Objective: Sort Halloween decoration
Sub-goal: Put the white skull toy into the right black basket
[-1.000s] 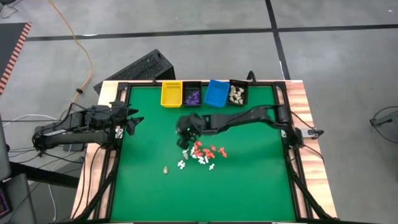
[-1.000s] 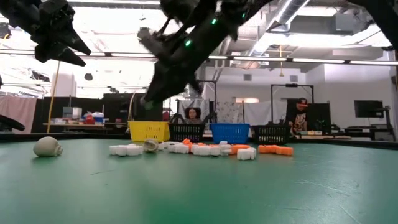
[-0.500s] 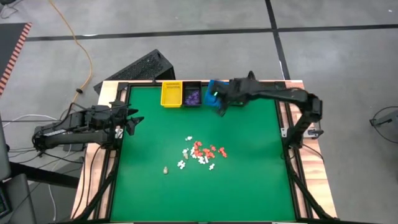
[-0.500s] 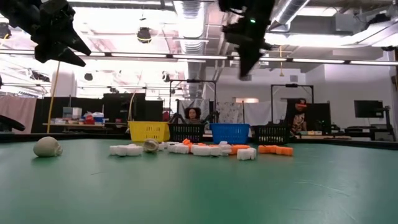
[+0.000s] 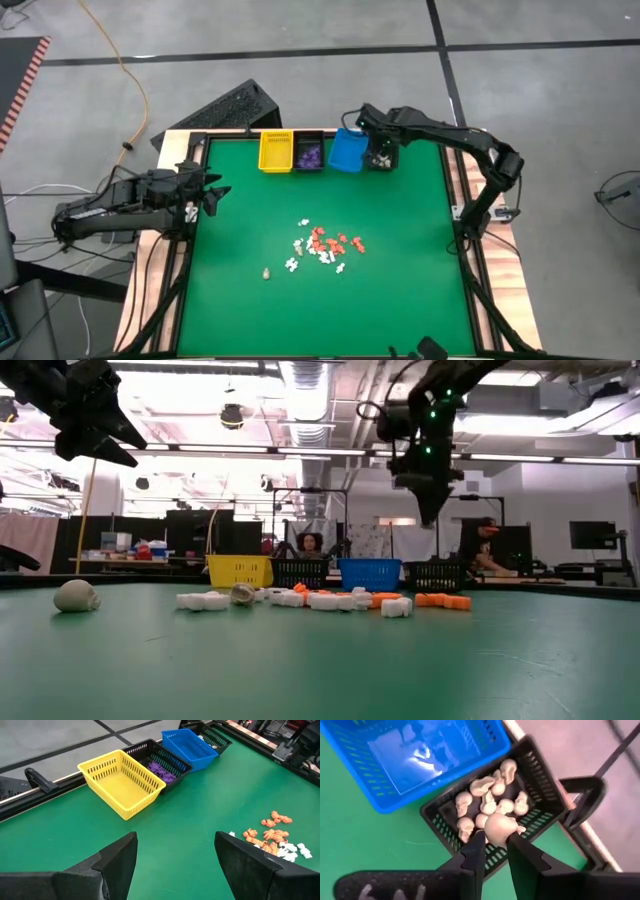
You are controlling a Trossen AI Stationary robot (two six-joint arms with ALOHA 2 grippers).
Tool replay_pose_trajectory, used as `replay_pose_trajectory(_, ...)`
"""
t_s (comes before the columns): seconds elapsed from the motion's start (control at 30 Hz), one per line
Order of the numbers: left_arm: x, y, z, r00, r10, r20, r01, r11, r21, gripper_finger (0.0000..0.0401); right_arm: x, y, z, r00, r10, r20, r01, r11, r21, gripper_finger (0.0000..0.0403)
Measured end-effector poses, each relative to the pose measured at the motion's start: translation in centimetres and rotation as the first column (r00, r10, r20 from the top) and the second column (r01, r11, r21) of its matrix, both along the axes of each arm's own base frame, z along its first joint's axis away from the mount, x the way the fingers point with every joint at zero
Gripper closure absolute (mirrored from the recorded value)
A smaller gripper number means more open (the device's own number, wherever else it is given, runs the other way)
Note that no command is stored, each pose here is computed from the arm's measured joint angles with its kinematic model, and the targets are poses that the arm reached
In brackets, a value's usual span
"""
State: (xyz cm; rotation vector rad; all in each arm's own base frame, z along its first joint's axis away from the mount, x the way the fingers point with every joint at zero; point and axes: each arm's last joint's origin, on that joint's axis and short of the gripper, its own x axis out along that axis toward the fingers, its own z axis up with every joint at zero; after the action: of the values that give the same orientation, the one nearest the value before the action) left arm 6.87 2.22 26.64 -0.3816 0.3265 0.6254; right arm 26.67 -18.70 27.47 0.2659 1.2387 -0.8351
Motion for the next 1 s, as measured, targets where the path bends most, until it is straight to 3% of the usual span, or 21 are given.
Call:
replay_pose_trajectory(0.13, 0.0, 0.0, 0.0, 1.000, 0.000, 0.000, 0.000, 1.000, 0.000, 0.0145, -0.3, -0.9, -0.5, 1.000, -0.002, 0.002, 0.002, 0.999, 0.042, 0.0275)
replay_pose_trajectory(0.33, 0.0, 0.0, 0.0, 1.000, 0.000, 0.000, 0.000, 1.000, 0.000, 0.0145, -0.5, -1.1, -0.5, 0.998, -0.042, 0.043, 0.038, 0.996, 0.085, 0.0206)
replay_pose_trajectory(0.47, 0.0, 0.0, 0.0, 1.000, -0.003, 0.000, 0.003, 1.000, -0.002, 0.0145, 0.7, -0.3, -0.4, 0.981, 0.020, 0.191, -0.058, 0.979, 0.197, 0.0180)
replay_pose_trajectory(0.6, 0.0, 0.0, 0.0, 1.000, -0.004, 0.001, 0.004, 1.000, -0.002, 0.0145, 4.8, 3.1, 0.6, 0.867, 0.159, 0.472, -0.295, 0.927, 0.230, 0.0184)
replay_pose_trajectory(0.73, 0.0, 0.0, 0.0, 1.000, -0.004, 0.000, 0.004, 1.000, -0.002, 0.0145, 9.0, 9.1, 2.0, 0.692, 0.325, 0.644, -0.493, 0.865, 0.092, 0.0195)
replay_pose_trajectory(0.83, 0.0, 0.0, 0.0, 1.000, -0.005, 0.000, 0.005, 1.000, -0.003, 0.0145, 11.2, 14.6, 2.5, 0.595, 0.435, 0.676, -0.565, 0.824, -0.034, 0.0201)
replay_pose_trajectory(0.9, 0.0, 0.0, 0.0, 1.000, -0.005, 0.001, 0.005, 1.000, -0.003, 0.0145, 12.2, 18.0, 2.3, 0.560, 0.486, 0.671, -0.576, 0.811, -0.106, 0.0205)
replay_pose_trajectory(1.0, 0.0, 0.0, 0.0, 1.000, -0.004, 0.002, 0.004, 1.000, -0.006, 0.0145, 13.8, 22.6, -0.1, 0.560, 0.513, 0.651, -0.573, 0.807, -0.143, 0.0210)
